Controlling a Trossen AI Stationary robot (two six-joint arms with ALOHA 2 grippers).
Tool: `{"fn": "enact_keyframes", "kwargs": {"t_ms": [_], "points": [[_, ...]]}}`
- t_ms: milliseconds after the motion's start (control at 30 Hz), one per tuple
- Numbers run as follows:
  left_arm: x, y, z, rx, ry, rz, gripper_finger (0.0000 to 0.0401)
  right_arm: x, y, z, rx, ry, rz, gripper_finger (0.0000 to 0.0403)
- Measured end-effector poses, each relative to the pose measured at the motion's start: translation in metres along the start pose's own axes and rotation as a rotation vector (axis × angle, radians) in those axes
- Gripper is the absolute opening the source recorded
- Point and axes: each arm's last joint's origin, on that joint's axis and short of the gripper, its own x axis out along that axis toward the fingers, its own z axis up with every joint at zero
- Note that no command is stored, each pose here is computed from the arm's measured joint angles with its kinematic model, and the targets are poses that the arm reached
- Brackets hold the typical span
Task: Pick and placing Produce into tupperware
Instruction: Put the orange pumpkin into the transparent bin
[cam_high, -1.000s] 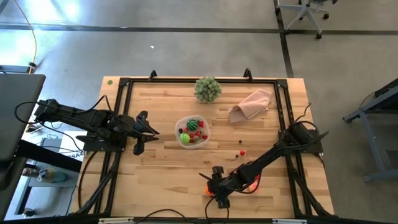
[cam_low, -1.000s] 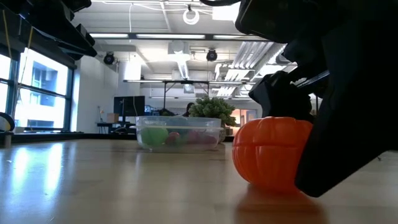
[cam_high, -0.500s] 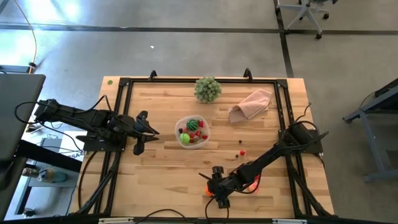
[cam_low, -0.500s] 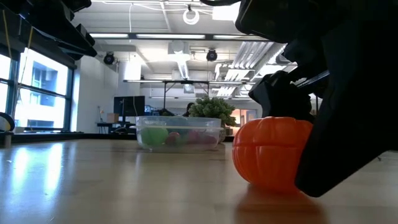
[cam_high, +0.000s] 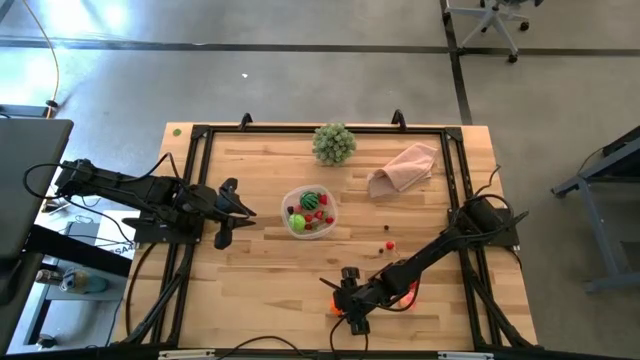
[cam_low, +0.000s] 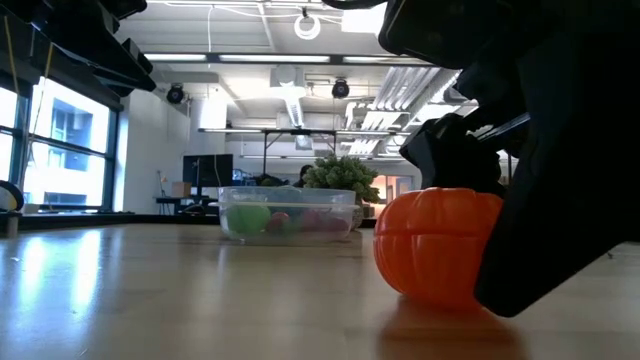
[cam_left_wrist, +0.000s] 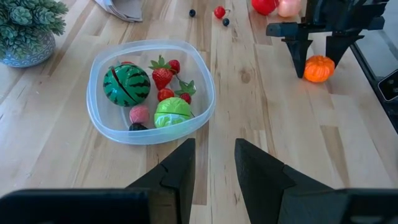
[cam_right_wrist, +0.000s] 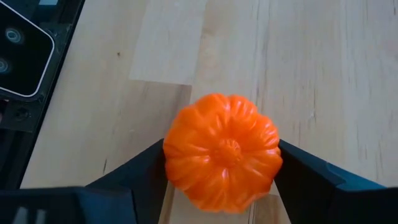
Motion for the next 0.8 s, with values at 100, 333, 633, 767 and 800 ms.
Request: {"fn": "enact_keyframes", "kwargs": {"t_ms": [100,333,633,767,800], "points": [[0.0,0.0,0.0,0.0,0.0,0.0,0.0101,0.0,0.0,0.001,0.0,-0.003,0.001,0.0239],[0.0,0.0,0.0,0.0,0.0,0.0,0.0101,-0.01,0.007,0.021,-0.073,0.017,-0.026,0.0238],[0.0,0.0,0.0,0.0,0.0,0.0,0.0101,-0.047,0.0,0.07,-0.18,0.102,-0.272,0.0238],[0.0,0.0,0.0,0.0,0.0,0.0,0.0101,-0.064,-0.021,0.098,-0.224,0.105,-0.37,0.0238],[0.0,0.0,0.0,0.0,0.0,0.0,0.0101,-0.067,-0.028,0.105,-0.231,0.108,-0.382,0.0238]]}}
